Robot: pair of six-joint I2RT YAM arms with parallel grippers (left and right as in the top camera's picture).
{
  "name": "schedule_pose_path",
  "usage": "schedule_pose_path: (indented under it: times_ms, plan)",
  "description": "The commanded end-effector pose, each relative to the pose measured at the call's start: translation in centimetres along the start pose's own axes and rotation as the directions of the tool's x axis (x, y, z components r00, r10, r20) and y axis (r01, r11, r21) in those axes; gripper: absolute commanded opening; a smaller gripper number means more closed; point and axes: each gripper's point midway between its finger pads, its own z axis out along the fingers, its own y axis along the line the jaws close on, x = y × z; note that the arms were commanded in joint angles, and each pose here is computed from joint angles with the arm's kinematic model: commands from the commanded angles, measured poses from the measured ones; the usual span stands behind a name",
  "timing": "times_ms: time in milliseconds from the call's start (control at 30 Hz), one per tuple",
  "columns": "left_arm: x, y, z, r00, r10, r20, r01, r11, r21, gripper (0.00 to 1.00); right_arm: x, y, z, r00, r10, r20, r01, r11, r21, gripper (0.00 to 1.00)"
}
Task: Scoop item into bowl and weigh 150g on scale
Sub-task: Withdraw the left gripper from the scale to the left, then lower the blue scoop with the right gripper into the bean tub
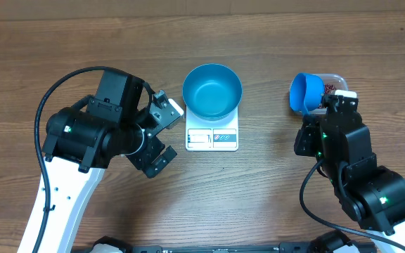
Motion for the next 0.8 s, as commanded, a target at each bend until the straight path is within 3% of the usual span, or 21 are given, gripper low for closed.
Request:
schedule_pose_path:
  times_ms: [0,433,767]
  plan:
    - [-0.5,0.2,-0.8,1.000,0.007,0.030,-0.006,1.000,-0.021,1.00,-1.2,0.5,-1.0,0.999,-0.040,0.034,0.041,0.999,-0.023,0.04]
    - [-0.9,0.2,-0.8,0.999,0.010,0.046,-0.009,1.000,-0.022,1.00,-0.7,-0.2,-0.8,0.998,-0.060,0.015,0.060,0.998,0.012,0.04]
    - [-0.9,0.2,-0.8,0.999,0.010,0.046,-0.009,1.000,-0.021,0.99,-2.5,-0.3,-0.7,0.980,-0.199,-0.023,0.200,0.978,0.062,0.04]
